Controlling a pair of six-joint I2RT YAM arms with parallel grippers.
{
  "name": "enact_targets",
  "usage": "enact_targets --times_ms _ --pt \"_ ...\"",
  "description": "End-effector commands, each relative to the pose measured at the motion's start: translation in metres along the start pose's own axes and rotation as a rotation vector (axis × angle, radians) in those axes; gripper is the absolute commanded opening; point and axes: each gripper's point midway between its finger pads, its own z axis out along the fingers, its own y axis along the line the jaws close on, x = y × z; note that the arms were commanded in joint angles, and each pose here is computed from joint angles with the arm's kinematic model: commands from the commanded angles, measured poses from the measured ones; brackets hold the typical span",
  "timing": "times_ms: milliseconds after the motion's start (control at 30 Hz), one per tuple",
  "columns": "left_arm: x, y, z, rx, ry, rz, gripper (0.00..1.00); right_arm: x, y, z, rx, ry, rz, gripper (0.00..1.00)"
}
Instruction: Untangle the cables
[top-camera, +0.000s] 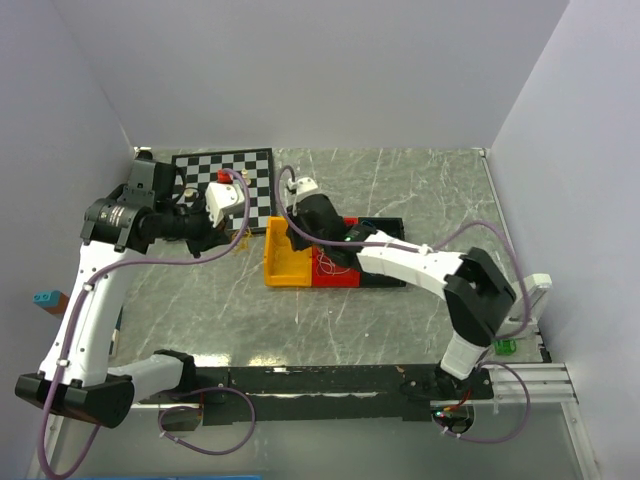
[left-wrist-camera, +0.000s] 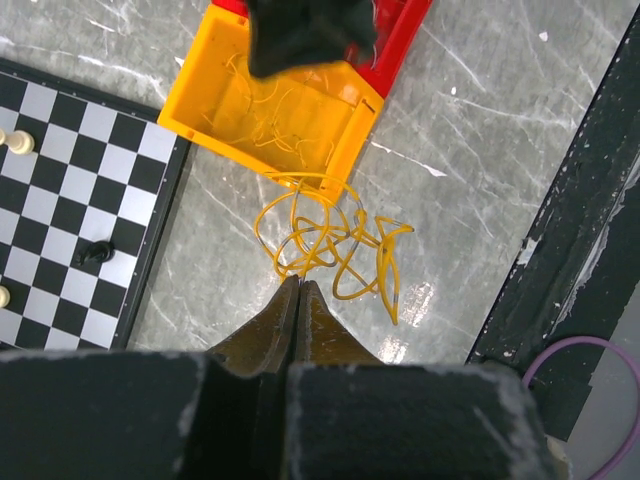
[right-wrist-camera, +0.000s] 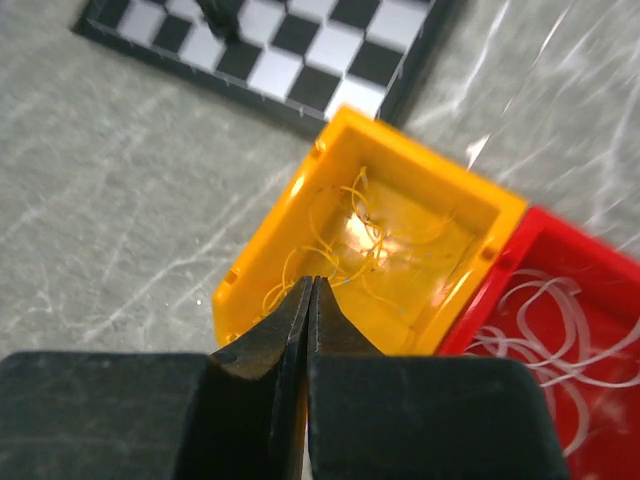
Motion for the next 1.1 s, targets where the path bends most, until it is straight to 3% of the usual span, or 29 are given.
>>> enact_targets --times_ms 0,167,300,367,467,600,933,1067 --pt "-0.018 -0.006 -0.009 -0.008 -0.083 0.018 0.03 0.021 0.013 0.020 -0.023 0.068 0.101 0.00" --pt "-0.015 -0.001 0.001 -0.013 -0.094 -0.015 0.05 0.063 0.011 0.036 0.001 0.172 0.136 0.00" --pt "-0.008 0.013 0.020 -0.040 -0.091 -0.064 0.06 0.060 0.009 0.033 0.002 0.173 0.158 0.00" --pt "-0.002 0.022 0.031 -0.059 -0.086 -0.096 0.06 0.041 0.008 0.024 -0.009 0.142 0.186 0.21" --pt "0.007 0.036 0.052 -0.075 -0.070 -0.171 0.06 0.002 0.011 -0.007 -0.074 0.042 0.236 0.44" --pt "0.012 0.059 0.082 -0.074 -0.036 -0.290 0.06 -0.031 0.012 -0.048 -0.125 -0.064 0.255 0.63" --pt "0.016 0.074 0.181 0.003 0.138 -0.349 0.10 -0.039 -0.038 -0.136 0.012 -0.256 0.302 0.65" --pt "0.031 0.077 0.211 -0.029 0.210 -0.345 0.21 -0.033 -0.064 -0.159 0.072 -0.295 0.321 0.65"
